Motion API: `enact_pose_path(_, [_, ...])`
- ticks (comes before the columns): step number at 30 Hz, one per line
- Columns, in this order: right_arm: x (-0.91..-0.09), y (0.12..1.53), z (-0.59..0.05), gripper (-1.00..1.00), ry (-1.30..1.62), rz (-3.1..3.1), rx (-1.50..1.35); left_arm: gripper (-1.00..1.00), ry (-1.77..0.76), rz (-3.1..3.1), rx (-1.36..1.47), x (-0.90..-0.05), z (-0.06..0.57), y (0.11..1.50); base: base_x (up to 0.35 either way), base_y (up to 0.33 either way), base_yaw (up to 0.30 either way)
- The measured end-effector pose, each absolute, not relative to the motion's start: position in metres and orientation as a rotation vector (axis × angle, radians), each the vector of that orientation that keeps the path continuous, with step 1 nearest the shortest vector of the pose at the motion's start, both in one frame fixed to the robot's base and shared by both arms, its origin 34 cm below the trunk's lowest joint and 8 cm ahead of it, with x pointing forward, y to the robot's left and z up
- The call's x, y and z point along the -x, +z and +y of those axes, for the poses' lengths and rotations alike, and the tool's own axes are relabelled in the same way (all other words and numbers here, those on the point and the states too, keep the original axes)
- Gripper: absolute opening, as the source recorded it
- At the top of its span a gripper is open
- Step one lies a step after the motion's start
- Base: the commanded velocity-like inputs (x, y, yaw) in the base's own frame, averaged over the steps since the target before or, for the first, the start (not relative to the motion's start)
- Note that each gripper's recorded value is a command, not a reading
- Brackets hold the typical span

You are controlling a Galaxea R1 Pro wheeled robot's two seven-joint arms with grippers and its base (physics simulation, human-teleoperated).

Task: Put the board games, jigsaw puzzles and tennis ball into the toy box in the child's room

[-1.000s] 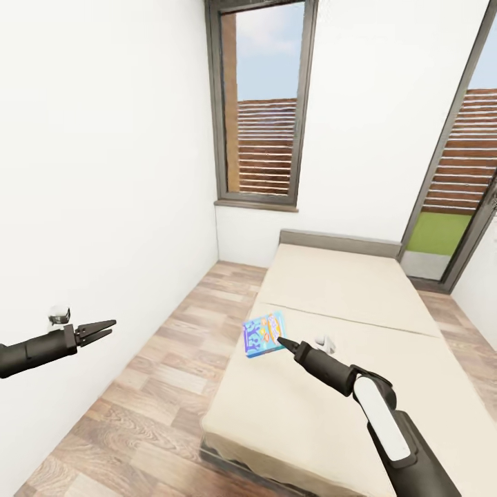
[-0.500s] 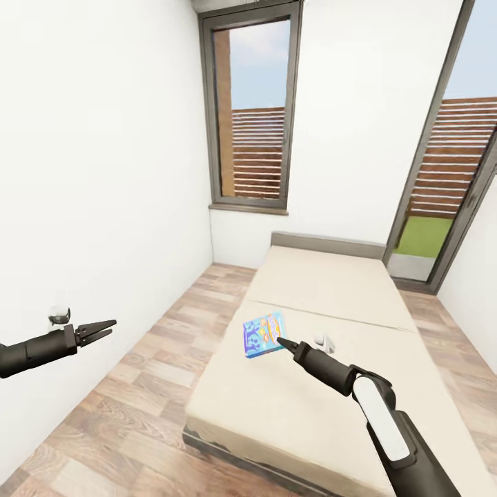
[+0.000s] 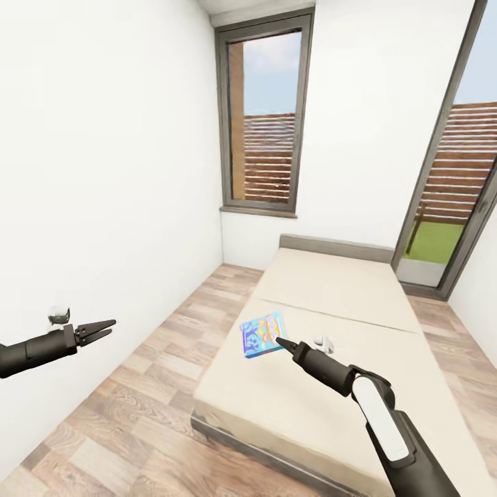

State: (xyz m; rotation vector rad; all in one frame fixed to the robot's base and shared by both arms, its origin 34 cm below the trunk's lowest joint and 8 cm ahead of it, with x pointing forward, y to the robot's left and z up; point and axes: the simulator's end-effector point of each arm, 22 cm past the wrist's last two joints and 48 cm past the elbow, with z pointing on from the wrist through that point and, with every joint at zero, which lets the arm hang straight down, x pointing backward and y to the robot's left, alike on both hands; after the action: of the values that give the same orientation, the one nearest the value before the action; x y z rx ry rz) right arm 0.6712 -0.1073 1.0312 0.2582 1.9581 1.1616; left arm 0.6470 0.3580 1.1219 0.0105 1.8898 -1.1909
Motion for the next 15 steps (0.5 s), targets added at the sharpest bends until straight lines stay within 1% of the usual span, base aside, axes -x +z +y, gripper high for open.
enact_pose_path(3, [-0.665, 1.029, -0.094, -1.0, 1.169, 1.977, -0.222, 1.0, -1.191, 1.887, -0.012, -0.646, 0.358, 1.123, -0.227, -0.203, 0.221])
enact_pose_path(6, [-0.662, 1.029, -0.087, -1.0, 1.171, 1.985, -0.201, 1.0, -1.191, 1.885, -0.014, -0.646, 0.358, 1.125, -0.15, -0.239, 0.252])
enact_pose_path(10, [-0.661, 1.03, -0.086, -1.0, 1.172, 1.985, -0.196, 1.0, -1.19, 1.882, -0.016, -0.645, 0.358, 1.126, -0.048, -0.219, 0.265])
enact_pose_path(15, [-0.661, 1.032, -0.086, -1.0, 1.17, 1.983, -0.194, 1.0, -1.188, 1.88, -0.017, -0.645, 0.358, 1.128, -0.007, -0.056, 0.269])
